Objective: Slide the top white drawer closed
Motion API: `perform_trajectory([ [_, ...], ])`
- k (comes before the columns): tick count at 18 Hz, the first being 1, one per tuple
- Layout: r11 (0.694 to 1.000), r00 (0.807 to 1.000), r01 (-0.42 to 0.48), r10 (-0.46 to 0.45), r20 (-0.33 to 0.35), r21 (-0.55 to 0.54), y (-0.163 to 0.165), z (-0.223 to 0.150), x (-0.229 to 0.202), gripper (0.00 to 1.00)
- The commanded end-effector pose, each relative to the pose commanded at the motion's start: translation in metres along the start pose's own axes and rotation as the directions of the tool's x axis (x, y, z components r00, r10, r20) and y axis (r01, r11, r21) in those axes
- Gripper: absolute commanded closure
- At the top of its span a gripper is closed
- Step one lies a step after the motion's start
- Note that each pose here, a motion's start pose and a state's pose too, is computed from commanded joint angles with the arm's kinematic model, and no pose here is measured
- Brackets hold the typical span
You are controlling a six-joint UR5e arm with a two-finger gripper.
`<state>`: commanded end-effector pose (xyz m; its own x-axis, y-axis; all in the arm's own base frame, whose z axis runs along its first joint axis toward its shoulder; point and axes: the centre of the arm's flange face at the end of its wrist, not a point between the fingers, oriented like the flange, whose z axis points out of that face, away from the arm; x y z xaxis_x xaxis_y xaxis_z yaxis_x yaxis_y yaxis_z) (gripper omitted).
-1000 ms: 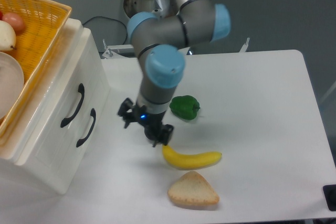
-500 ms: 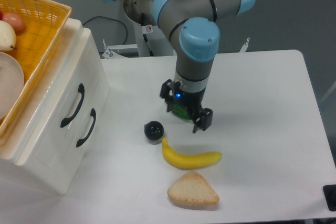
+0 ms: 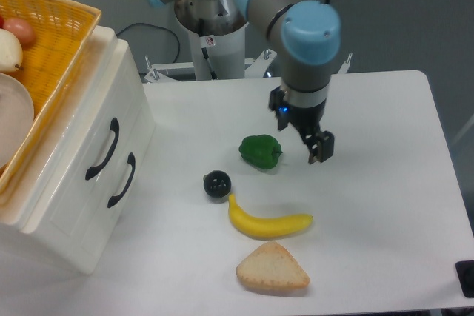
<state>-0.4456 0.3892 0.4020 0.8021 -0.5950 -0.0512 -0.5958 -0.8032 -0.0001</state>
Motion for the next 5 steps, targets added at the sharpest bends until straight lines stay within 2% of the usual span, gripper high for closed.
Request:
perform_trajectory([
  [5, 1.000, 1.000, 0.003, -0.003, -0.015, 0.014, 0.0010, 0.0012, 0.0032, 0.00],
])
